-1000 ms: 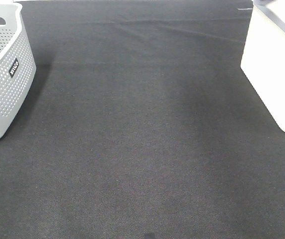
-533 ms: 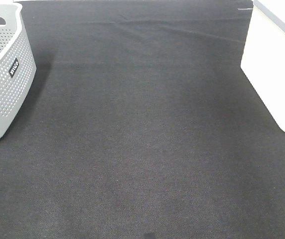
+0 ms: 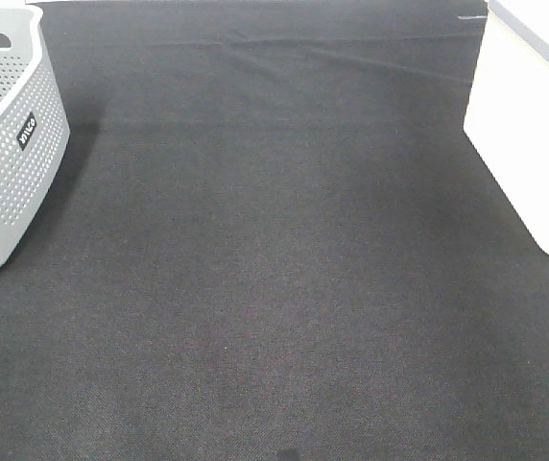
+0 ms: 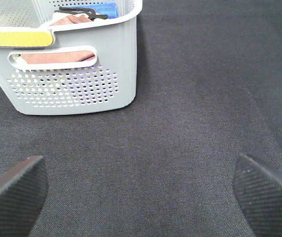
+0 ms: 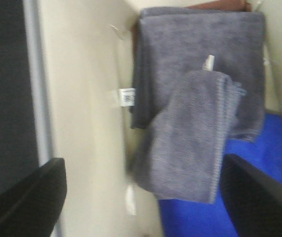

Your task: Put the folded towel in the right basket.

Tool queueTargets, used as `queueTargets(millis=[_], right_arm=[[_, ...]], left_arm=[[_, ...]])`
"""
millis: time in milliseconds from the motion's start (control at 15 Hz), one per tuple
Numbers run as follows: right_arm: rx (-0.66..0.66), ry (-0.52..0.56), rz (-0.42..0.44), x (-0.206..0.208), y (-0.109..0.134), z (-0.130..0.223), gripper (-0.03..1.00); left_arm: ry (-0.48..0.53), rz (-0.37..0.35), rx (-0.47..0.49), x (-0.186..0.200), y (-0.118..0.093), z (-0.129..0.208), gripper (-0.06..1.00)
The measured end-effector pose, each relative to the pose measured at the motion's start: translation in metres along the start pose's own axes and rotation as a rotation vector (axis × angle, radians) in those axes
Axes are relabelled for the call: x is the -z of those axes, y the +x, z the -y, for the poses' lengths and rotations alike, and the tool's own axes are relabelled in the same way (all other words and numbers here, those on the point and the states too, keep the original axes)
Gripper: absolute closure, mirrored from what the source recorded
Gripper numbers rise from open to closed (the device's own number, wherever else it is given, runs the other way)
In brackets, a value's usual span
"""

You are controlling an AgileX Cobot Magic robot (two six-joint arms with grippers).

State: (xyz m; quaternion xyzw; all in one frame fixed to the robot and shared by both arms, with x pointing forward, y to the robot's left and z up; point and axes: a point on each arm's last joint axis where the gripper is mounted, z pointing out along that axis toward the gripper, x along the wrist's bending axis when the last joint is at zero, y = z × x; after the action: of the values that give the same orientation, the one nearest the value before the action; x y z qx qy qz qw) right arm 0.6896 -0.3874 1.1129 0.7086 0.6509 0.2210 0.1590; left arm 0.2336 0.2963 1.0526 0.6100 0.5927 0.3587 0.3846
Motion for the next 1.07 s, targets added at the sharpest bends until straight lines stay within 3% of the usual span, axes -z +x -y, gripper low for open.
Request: queueTargets(millis=[267, 733, 867, 1067], right_arm=[[0.024, -0.062, -0.064, 0.028, 0.026, -0.004, 0.17], [0.201, -0.166, -0.165, 0.108, 0.13, 0.02, 0.17], [0.216, -0.136, -0.173, 0.125, 0.135, 0.045, 0.17], [0.212, -0.001, -0.136, 0.129, 0.122, 0.11, 0.17]], left_arm=[[0.0, 0.0, 0.0, 0.0, 0.0, 0.0, -0.02], [0.0, 0.0, 0.0, 0.0, 0.0, 0.0, -0.02], [0.0, 0.0, 0.0, 0.0, 0.0, 0.0, -0.02], [0.0, 0.0, 0.0, 0.0, 0.0, 0.0, -0.02]])
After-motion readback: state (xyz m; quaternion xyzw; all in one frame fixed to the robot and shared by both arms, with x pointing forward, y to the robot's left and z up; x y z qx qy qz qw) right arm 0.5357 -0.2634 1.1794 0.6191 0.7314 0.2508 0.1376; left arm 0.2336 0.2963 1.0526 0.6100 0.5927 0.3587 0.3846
